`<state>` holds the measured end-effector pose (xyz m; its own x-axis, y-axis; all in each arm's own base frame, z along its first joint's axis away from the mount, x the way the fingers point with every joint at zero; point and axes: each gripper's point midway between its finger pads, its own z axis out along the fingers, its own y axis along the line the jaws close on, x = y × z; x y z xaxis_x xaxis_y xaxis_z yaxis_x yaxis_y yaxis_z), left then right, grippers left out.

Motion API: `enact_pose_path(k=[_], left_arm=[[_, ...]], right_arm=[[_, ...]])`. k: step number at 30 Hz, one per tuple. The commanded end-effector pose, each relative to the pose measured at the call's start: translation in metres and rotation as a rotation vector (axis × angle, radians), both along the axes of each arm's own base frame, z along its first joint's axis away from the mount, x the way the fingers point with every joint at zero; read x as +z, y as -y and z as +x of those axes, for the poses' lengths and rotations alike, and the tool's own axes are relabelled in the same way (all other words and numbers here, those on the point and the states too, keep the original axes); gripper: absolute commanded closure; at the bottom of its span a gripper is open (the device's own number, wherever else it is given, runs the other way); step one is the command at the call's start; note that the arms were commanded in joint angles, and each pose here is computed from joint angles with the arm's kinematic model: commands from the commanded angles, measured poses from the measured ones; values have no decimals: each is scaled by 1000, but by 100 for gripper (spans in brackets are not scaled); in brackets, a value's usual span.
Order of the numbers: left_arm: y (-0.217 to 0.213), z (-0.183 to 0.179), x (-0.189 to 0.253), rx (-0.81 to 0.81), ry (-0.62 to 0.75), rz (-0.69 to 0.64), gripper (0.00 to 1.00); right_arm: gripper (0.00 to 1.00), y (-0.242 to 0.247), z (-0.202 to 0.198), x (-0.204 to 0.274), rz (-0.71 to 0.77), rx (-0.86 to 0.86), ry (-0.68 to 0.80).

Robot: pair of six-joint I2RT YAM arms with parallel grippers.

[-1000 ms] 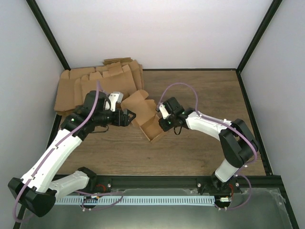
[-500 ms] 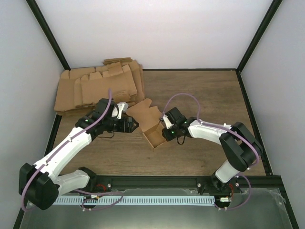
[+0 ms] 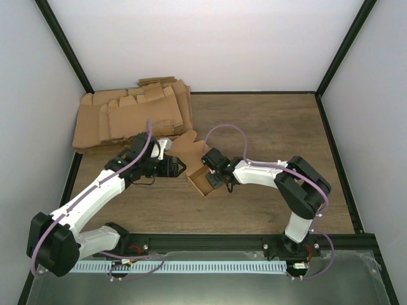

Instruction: Fold the paper box

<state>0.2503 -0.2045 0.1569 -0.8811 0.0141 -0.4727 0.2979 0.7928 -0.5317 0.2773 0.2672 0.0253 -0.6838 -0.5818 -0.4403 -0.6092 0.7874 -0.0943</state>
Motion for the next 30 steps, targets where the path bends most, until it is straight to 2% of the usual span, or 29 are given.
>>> enact_pose_path(k=[1, 8, 14, 20, 22, 28, 30], left_arm=[[-1, 3, -3, 12, 16, 6, 18], [-1, 3, -10, 20, 3, -3, 17], [1, 3, -11, 19, 2, -20, 17], [0, 1, -13, 21, 5, -14, 15], [0, 0, -15, 26, 1, -19, 14], [7, -5, -15, 34, 14, -96, 13], [13, -6, -9, 19, 44, -121, 9]], right_arm=[[97, 10, 14, -1, -115, -52, 78], [99, 21, 11, -2, -137, -106, 99], [74, 7, 3, 14, -28, -82, 66], [60, -7, 0, 38, 74, -55, 67], [51, -11, -1, 45, 109, -47, 73], [23, -15, 2, 87, 266, -52, 187], [13, -14, 5, 105, 308, -55, 245]])
